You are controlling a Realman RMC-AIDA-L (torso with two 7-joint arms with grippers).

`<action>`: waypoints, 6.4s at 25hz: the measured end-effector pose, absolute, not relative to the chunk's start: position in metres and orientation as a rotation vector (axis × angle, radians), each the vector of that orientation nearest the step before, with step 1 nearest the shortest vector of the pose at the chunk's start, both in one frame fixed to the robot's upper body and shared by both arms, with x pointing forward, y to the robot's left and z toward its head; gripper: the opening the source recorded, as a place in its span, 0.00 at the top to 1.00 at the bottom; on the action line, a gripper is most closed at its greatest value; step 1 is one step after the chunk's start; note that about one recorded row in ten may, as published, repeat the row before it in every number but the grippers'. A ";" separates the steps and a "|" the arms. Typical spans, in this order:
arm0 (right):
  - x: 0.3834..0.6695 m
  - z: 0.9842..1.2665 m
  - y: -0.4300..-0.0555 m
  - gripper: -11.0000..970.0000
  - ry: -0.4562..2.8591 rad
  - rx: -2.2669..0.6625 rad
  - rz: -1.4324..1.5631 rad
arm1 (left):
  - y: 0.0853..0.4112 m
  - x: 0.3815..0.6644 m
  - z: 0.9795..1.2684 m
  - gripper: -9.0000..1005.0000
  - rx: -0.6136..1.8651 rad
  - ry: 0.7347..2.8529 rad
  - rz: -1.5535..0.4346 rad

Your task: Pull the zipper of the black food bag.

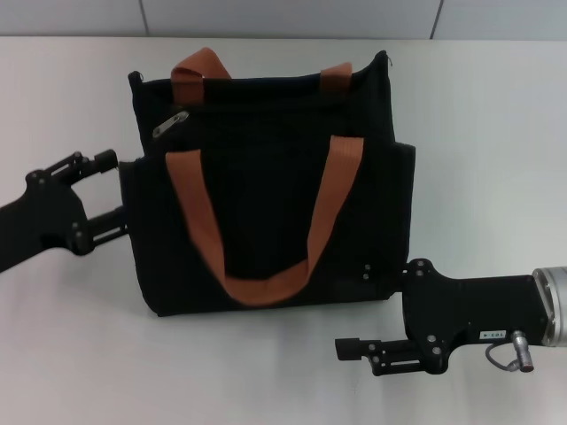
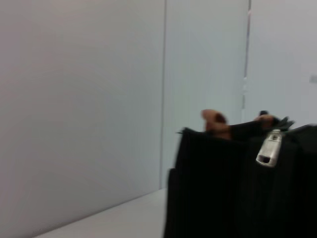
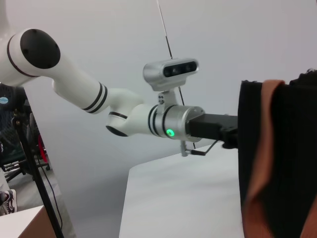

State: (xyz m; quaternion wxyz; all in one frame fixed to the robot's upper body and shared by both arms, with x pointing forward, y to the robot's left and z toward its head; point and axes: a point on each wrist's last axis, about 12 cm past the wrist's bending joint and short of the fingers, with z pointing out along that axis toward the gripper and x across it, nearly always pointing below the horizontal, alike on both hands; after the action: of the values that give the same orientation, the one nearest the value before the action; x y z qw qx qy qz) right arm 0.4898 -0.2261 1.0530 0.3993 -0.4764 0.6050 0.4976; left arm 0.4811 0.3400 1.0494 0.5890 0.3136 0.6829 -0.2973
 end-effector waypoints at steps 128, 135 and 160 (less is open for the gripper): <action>0.614 1.177 -0.128 0.60 2.130 -0.599 1.703 | 0.315 0.501 1.087 0.96 0.710 1.214 -0.614; 0.615 1.177 -0.111 0.60 2.203 -0.642 1.662 | 0.313 0.503 1.088 0.96 0.721 1.201 -0.610; 0.619 1.174 -0.092 0.60 2.249 -0.635 1.584 | 0.303 0.504 1.091 0.96 0.730 1.161 -0.663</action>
State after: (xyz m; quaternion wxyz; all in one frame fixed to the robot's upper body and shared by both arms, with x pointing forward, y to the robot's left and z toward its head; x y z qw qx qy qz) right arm 0.6191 -0.0919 1.1737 0.1586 -0.2219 0.7865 0.5542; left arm 0.5043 0.3028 1.0910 0.7237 0.3309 0.5258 -0.3005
